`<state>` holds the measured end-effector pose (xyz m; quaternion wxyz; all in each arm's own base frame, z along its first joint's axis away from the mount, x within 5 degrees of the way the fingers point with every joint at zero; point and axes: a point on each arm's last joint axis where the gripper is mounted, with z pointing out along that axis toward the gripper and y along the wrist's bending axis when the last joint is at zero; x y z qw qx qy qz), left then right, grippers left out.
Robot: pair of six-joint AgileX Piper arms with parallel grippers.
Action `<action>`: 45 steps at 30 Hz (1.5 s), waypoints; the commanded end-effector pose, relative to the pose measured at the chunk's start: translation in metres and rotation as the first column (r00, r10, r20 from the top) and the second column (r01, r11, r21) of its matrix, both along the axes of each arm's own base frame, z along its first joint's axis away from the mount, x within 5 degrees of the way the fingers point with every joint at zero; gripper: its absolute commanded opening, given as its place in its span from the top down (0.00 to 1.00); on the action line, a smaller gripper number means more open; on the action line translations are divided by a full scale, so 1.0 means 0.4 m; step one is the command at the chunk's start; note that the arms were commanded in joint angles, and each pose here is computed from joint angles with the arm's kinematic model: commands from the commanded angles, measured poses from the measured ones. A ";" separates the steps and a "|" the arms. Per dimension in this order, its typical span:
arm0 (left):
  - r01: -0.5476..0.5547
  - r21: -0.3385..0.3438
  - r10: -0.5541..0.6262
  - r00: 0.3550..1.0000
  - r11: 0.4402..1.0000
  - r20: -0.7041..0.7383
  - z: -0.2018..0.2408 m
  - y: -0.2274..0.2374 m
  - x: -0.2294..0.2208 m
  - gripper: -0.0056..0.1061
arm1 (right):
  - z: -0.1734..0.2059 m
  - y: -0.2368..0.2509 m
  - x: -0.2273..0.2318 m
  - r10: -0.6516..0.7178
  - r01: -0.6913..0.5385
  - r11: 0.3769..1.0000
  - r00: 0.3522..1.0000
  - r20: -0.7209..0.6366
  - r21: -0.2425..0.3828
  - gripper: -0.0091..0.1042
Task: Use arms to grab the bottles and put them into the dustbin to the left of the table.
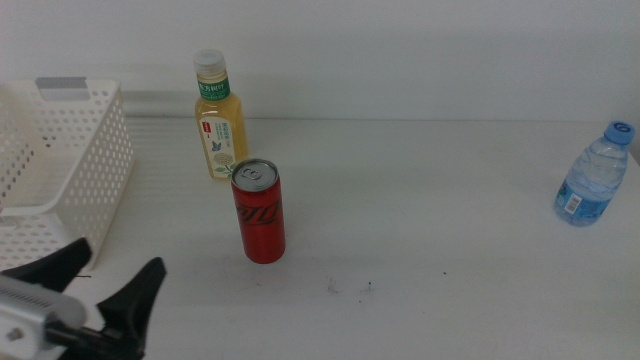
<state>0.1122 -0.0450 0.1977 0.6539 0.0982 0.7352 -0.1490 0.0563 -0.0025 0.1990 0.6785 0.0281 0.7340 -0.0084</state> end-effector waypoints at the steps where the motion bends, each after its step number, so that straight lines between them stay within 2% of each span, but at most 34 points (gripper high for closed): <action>1: 0.003 -0.021 -0.003 1.000 1.000 0.017 -0.002 -0.013 0.015 0.11 | 0.000 0.000 0.000 0.000 0.000 1.000 1.000 0.008 -0.012 0.10; 10: 0.032 0.006 -0.032 0.994 0.999 0.105 -0.032 -0.060 0.065 0.11 | 0.000 0.000 0.000 0.000 0.000 1.000 1.000 0.008 -0.012 0.10; 20: 0.026 0.040 -0.028 0.999 0.999 0.045 -0.079 -0.071 0.086 0.11 | 0.000 0.000 0.000 0.000 0.000 1.000 1.000 0.008 -0.012 0.10; 23: 0.027 0.074 -0.025 0.999 0.997 -0.029 -0.113 -0.075 0.093 0.11 | 0.000 0.000 0.000 0.000 0.000 1.000 1.000 0.008 -0.012 0.10; 25: 0.026 0.052 -0.022 0.996 0.998 -0.082 -0.131 -0.077 0.095 0.11 | 0.000 0.000 0.000 0.000 0.000 1.000 1.000 0.008 -0.012 0.10; 28: 0.043 0.073 -0.032 0.990 0.996 -0.140 -0.157 -0.082 0.096 0.11 | 0.000 0.000 0.000 0.000 0.000 1.000 1.000 0.008 -0.012 0.10; 34: 0.050 0.106 -0.035 0.989 0.993 -0.142 -0.163 -0.082 0.096 0.11 | 0.000 0.000 0.000 0.000 0.000 1.000 1.000 0.008 -0.012 0.10; 37: 0.047 0.107 -0.031 0.989 0.993 -0.142 -0.163 -0.081 0.097 0.11 | 0.000 0.000 0.000 0.000 0.000 1.000 1.000 0.008 -0.012 0.10; 45: 0.041 0.045 -0.036 0.994 0.998 -0.103 -0.139 -0.114 0.145 0.11 | 0.000 0.000 0.000 0.000 0.000 1.000 1.000 0.008 -0.012 0.10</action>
